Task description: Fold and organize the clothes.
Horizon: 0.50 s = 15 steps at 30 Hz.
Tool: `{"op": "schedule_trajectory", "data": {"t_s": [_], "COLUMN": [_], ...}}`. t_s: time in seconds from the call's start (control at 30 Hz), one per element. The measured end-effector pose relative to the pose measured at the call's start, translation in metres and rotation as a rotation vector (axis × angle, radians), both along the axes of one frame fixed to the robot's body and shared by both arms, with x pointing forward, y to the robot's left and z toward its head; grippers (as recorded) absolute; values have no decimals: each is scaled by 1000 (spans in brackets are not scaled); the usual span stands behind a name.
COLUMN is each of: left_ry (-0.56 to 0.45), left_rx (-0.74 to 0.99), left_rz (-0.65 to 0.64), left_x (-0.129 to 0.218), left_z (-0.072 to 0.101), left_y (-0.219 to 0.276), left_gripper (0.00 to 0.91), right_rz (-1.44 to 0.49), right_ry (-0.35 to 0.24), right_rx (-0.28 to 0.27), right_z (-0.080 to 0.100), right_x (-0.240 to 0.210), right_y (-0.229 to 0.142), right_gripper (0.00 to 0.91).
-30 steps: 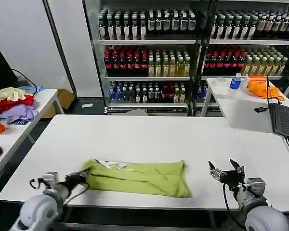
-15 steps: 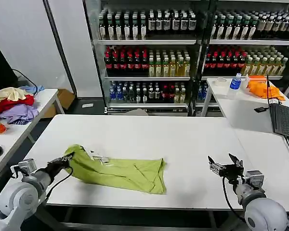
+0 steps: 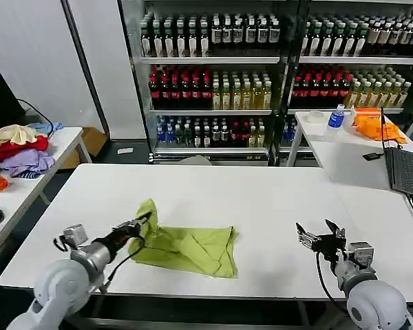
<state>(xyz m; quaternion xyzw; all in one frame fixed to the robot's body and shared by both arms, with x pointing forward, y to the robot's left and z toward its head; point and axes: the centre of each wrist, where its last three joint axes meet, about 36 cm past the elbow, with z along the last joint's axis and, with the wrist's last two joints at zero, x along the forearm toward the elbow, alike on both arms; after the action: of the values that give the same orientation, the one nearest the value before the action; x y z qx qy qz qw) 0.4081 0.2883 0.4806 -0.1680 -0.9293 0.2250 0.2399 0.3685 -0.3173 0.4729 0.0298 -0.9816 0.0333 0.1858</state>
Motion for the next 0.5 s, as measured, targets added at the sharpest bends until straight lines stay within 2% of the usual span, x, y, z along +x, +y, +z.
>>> {"op": "schedule_trajectory", "data": {"t_s": [0.37, 0.43, 0.47, 0.5], "left_ry": [49, 57, 61, 64], "left_rx": [-52, -54, -54, -56], "left_rz": [-96, -111, -121, -130], "left_x": [7, 8, 8, 8], "left_z": [-19, -22, -24, -26], "left_y": [-51, -59, -63, -67], "left_gripper": [20, 161, 464, 665], "right_rz": [-2, -7, -10, -11], "right_ry": [-1, -2, -2, -2], "right_rx": [10, 10, 9, 10], "right_z": [-2, -2, -2, -2], "right_x": [3, 3, 3, 4], "right_y": [3, 3, 3, 3], "right_gripper": [907, 907, 907, 907]}}
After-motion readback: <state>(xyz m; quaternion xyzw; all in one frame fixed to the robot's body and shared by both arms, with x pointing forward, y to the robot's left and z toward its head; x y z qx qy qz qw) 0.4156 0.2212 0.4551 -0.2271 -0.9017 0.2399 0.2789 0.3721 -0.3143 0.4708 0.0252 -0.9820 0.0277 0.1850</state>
